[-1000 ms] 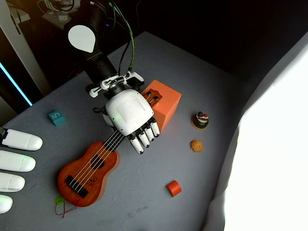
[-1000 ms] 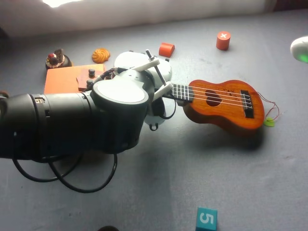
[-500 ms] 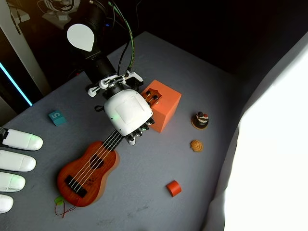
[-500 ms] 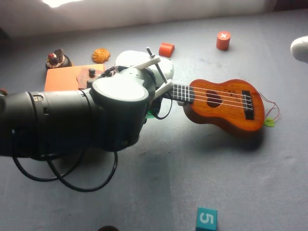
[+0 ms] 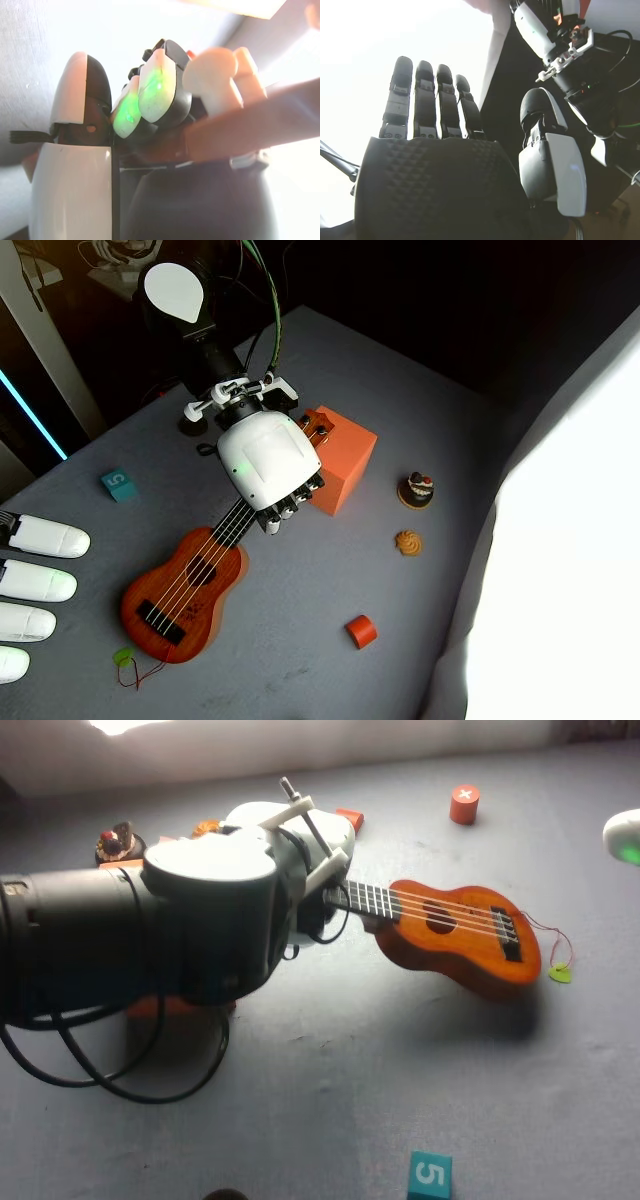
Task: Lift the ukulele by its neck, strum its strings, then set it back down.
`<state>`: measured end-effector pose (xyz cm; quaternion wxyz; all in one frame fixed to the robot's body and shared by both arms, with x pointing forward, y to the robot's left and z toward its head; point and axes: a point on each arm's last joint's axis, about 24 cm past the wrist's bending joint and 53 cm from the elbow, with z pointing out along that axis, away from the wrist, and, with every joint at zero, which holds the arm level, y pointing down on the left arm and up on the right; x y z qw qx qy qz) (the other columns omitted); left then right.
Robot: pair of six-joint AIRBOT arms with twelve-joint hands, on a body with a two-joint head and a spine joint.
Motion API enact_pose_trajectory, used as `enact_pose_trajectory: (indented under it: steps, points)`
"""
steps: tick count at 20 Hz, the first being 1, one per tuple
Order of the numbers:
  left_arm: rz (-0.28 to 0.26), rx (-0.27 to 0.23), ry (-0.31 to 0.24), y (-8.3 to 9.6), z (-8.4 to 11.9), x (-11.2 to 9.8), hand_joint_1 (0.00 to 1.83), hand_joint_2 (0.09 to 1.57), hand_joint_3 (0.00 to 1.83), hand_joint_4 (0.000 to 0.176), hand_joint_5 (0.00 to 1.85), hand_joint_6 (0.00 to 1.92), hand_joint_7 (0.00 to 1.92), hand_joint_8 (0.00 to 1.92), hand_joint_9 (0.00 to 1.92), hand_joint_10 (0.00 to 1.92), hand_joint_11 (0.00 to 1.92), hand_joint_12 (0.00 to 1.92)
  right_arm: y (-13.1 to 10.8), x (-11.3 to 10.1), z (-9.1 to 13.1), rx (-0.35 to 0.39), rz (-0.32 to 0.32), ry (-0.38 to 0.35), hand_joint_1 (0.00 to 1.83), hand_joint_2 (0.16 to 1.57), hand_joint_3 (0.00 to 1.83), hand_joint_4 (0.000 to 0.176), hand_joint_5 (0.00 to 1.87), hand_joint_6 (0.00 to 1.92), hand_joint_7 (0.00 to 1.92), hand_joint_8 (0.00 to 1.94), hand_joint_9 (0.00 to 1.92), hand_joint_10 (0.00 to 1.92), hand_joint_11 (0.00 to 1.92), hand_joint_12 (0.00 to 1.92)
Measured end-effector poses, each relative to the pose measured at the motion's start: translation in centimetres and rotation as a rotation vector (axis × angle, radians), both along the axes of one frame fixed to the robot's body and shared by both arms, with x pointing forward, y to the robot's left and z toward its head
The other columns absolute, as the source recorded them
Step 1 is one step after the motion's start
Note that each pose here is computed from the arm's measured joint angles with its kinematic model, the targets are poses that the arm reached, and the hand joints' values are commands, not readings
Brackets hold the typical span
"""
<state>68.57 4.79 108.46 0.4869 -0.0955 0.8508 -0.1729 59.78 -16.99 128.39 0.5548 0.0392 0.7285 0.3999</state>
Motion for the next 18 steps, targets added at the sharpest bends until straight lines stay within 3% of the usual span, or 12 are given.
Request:
enact_pose_trajectory:
  steps: [4, 7, 8, 10, 11, 14, 18]
  points:
    - [-0.021, -0.058, 0.019, -0.7, 1.6, -0.5, 1.46, 1.22, 0.00, 0.044, 1.20, 1.92, 1.34, 1.92, 1.44, 1.92, 1.48, 1.92, -1.5, 1.1, 0.1, 0.097, -0.041, 0.057, 0.01, 1.34, 0.01, 0.000, 0.14, 0.01, 0.19, 0.00, 0.16, 0.01, 0.00, 0.39]
    - [-0.074, -0.120, 0.020, -1.4, 3.0, -1.2, 1.45, 1.22, 0.00, 0.052, 1.19, 1.92, 1.33, 1.92, 1.43, 1.92, 1.47, 1.92, -2.3, 1.7, 0.0, 0.139, -0.061, 0.079, 0.00, 1.34, 0.01, 0.000, 0.15, 0.01, 0.19, 0.00, 0.16, 0.01, 0.00, 0.42]
    - [-0.081, -0.135, 0.018, -1.4, 3.4, -1.3, 1.44, 1.22, 0.00, 0.054, 1.19, 1.92, 1.32, 1.92, 1.43, 1.92, 1.46, 1.92, -2.2, 1.7, 0.1, 0.125, -0.058, 0.069, 0.00, 1.34, 0.01, 0.000, 0.15, 0.02, 0.19, 0.00, 0.17, 0.01, 0.00, 0.42]
    - [-0.100, -0.158, -0.007, -1.0, 5.0, -1.3, 1.45, 1.22, 0.00, 0.062, 1.19, 1.92, 1.34, 1.92, 1.44, 1.92, 1.47, 1.92, -1.6, 1.5, 0.4, -0.014, -0.024, -0.042, 0.00, 1.35, 0.01, 0.000, 0.17, 0.02, 0.20, 0.01, 0.17, 0.01, 0.00, 0.39]
    - [-0.102, -0.170, -0.012, -0.7, 5.5, -1.3, 1.45, 1.22, 0.00, 0.063, 1.19, 1.92, 1.34, 1.92, 1.44, 1.92, 1.47, 1.92, -1.3, 1.4, 0.8, -0.028, -0.015, -0.073, 0.00, 1.35, 0.01, 0.000, 0.17, 0.02, 0.21, 0.01, 0.18, 0.02, 0.00, 0.40]
    - [-0.103, -0.192, -0.022, 0.0, 6.6, -1.5, 1.47, 1.22, 0.00, 0.071, 1.18, 1.92, 1.32, 1.92, 1.43, 1.92, 1.46, 1.92, -1.8, 1.6, 2.3, -0.030, -0.014, -0.150, 0.00, 1.35, 0.00, 0.000, 0.17, 0.02, 0.22, 0.00, 0.19, 0.02, 0.00, 0.44]
    - [-0.128, -0.229, -0.027, -0.6, 8.4, -2.1, 1.44, 1.23, 0.00, 0.078, 1.20, 1.92, 1.33, 1.92, 1.44, 1.92, 1.47, 1.92, -3.0, 2.7, 2.1, 0.042, -0.002, -0.103, 0.00, 1.35, 0.00, 0.000, 0.17, 0.02, 0.22, 0.00, 0.19, 0.02, 0.00, 0.52]
